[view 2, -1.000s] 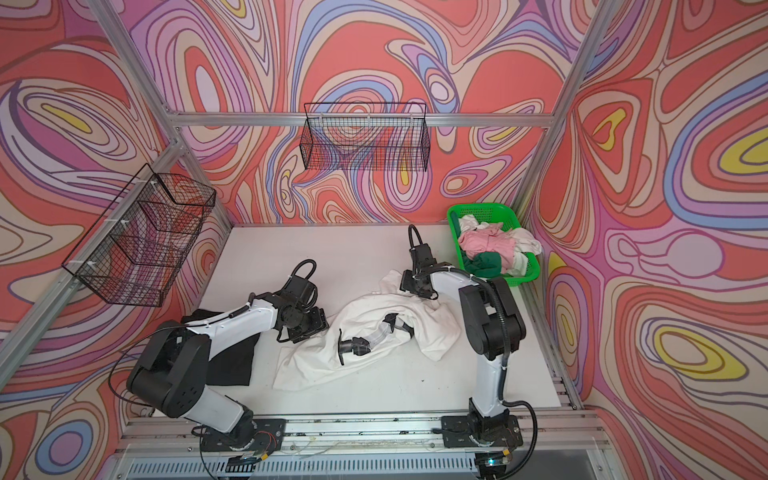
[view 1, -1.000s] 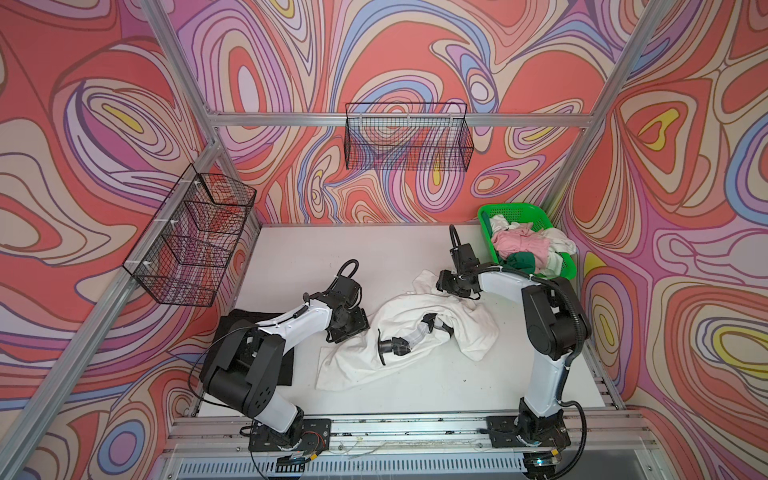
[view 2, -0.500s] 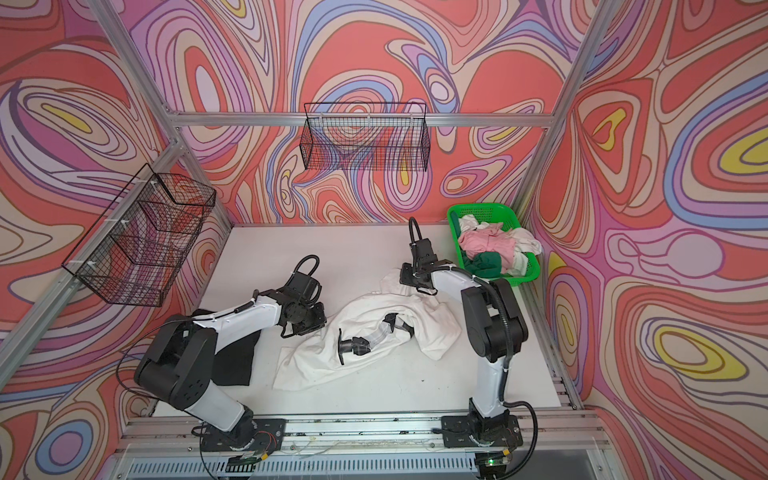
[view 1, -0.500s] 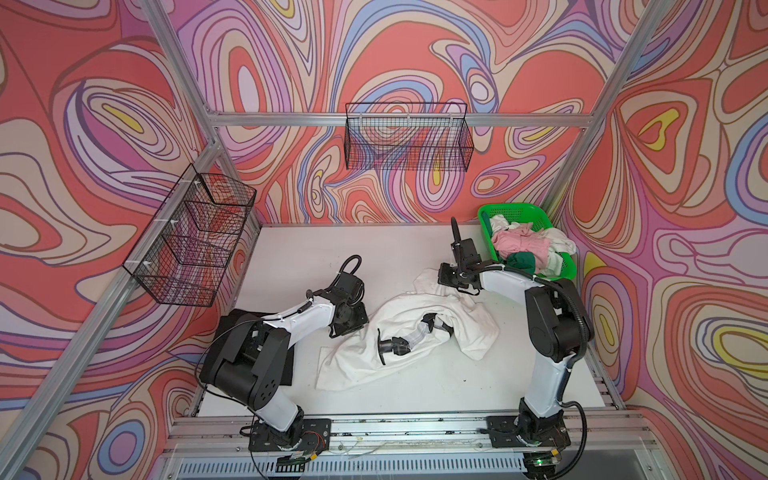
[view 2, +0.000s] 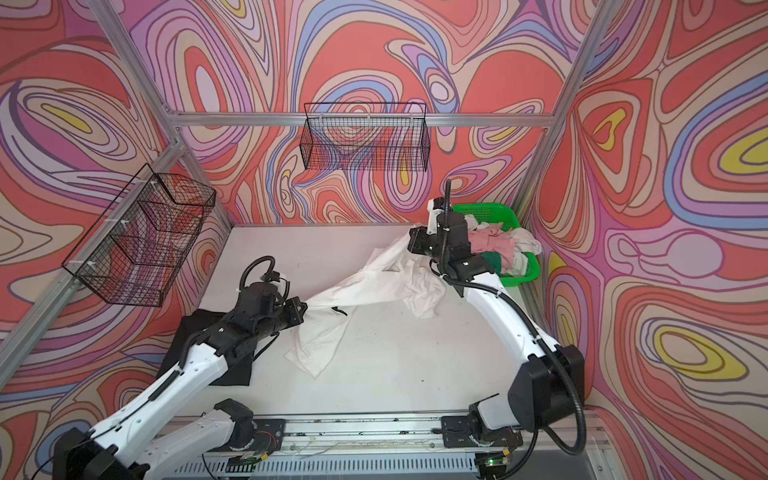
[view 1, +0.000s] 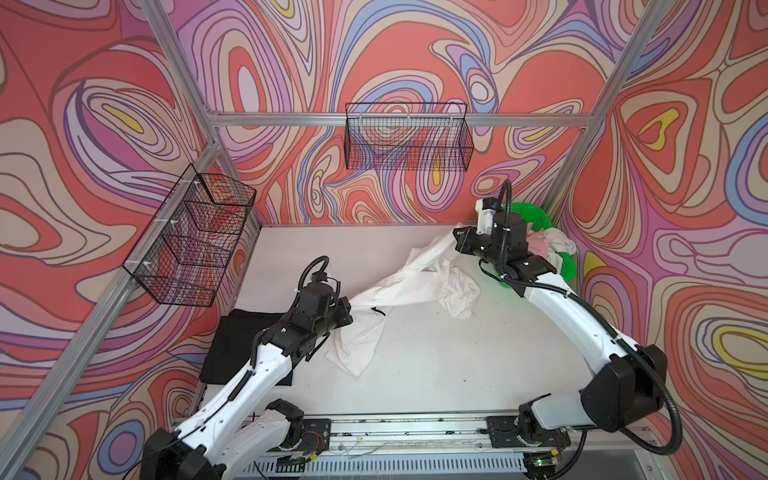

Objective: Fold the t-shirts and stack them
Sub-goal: 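Grasp the white t-shirt with the right gripper and lift it high, then hold the shirt up with the right gripper while the left gripper grasps its hanging edge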

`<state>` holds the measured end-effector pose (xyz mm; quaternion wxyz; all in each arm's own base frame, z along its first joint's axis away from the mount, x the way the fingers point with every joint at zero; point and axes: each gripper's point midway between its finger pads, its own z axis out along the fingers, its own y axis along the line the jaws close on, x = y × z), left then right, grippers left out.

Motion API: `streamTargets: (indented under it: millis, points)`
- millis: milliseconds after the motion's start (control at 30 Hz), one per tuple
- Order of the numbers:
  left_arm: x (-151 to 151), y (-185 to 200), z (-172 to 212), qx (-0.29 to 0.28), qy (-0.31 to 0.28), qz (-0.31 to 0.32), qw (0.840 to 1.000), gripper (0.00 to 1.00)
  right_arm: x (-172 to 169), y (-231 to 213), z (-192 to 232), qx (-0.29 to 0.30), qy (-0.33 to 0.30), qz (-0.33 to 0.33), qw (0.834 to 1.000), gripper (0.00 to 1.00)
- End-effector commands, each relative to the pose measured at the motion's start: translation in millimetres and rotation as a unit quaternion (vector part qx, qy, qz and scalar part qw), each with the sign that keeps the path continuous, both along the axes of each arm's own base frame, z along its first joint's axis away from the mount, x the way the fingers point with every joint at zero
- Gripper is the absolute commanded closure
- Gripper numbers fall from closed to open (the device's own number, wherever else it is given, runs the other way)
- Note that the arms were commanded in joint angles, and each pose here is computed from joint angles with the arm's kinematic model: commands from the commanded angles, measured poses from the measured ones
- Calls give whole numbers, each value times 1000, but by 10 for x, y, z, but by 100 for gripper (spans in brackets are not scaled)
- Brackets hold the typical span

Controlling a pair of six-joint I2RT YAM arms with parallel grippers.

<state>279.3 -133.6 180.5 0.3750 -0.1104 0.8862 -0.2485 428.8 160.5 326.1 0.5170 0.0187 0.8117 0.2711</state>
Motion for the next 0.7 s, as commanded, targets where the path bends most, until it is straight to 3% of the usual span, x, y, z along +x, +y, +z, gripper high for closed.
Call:
streamTargets:
  millis: [0,67,100,200,233,367,667]
  points:
    - [-28,34,266,-6,-62,-2,998,100,-167,-6,505,11,-60,13,998,100]
    - [-75,25,369,-13,-83,-11,996,100,-263,5,708,18,-82,24,996,100]
    - [-94,27,395,-16,-87,-12,996,92,-304,11,798,21,-91,30,995,100]
    - [-122,11,412,-21,-87,-18,996,36,-399,61,950,27,-100,51,993,100]
    - [-136,-14,401,-24,-84,-24,996,29,-441,81,986,30,-103,61,992,100]
    - [-214,-109,595,-39,-108,-57,992,20,-645,133,1217,45,-134,94,985,100]
    - [-250,-217,970,20,-190,-126,973,1,-1284,258,2153,75,-231,192,951,100]
